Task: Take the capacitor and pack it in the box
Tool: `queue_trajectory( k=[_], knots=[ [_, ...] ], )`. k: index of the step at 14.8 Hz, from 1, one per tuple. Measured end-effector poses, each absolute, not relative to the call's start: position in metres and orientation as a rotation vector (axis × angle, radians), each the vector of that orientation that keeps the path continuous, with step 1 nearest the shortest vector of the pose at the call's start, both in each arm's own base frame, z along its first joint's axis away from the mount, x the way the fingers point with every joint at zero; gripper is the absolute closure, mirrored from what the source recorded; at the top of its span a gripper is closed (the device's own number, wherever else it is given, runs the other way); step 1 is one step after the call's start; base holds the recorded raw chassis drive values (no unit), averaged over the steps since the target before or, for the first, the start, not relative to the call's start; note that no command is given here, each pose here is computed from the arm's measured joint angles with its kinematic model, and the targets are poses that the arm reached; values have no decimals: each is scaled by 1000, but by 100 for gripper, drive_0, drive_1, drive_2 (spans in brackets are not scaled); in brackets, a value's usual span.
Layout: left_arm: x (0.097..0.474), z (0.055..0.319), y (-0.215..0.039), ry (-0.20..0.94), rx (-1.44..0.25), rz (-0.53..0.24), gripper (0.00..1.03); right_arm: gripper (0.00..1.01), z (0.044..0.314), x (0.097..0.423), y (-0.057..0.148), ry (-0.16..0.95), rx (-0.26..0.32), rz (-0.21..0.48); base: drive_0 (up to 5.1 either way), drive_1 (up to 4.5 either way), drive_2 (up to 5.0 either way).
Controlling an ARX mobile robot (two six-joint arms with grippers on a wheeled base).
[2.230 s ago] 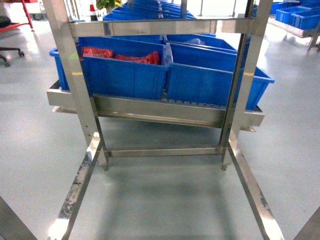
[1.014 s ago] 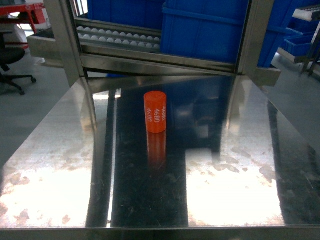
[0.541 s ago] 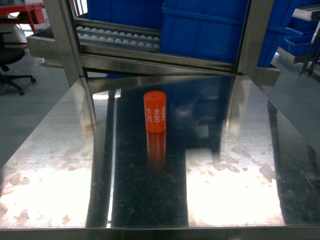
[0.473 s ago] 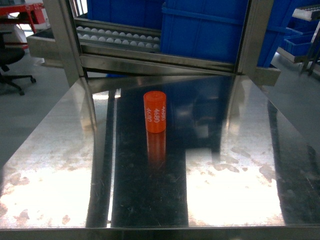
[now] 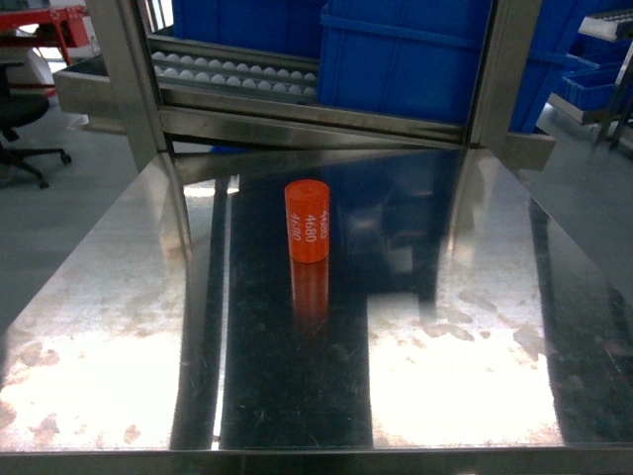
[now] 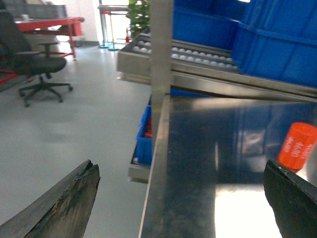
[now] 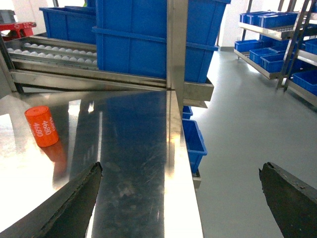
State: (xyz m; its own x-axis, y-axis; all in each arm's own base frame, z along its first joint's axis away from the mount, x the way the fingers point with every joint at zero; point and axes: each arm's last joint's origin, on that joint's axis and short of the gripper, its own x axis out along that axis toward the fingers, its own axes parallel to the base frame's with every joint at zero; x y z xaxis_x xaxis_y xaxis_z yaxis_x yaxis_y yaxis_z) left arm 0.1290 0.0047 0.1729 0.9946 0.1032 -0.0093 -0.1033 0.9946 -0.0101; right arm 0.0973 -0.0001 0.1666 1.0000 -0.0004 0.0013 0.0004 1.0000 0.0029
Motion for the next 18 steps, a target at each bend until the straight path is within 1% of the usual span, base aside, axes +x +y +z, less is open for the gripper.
queue_trajectory(
  k=[1,2,3,4,5,6,7,9,10,13,15,17,18],
  knots=[
    [155,184,-1,-20,0,15,5,3,167,97,0,-1,2,0,0,0,0],
    [185,203,-9,-85,9,-56,5,3,167,97,0,-2,2,0,0,0,0],
    [224,217,-20,-131,29,-120,5,3,167,97,0,-1,3,0,0,0,0],
    [258,217,-35,-105,63,-184,5,3,167,97,0,-2,2,0,0,0,0],
    [293,206,-56,-35,90,-265,5,3,167,97,0,-2,3,0,0,0,0],
    [325,196,-75,17,94,-323,5,3,167,97,0,-1,2,0,0,0,0],
    [346,191,-91,30,95,-361,5,3,167,97,0,-1,3,0,0,0,0],
    [374,181,-117,50,92,-438,5,3,167,97,0,-2,3,0,0,0,0],
    [384,171,-125,72,98,-466,5,3,167,97,0,-2,3,0,0,0,0],
    [409,146,-136,133,88,-521,5,3,167,97,0,-2,2,0,0,0,0],
    [421,129,-140,188,82,-522,5,3,167,97,0,-2,2,0,0,0,0],
    [430,115,-144,238,67,-546,5,3,167,97,0,-2,2,0,0,0,0],
    [434,107,-146,270,62,-547,5,3,167,97,0,-1,2,0,0,0,0]
  ],
)
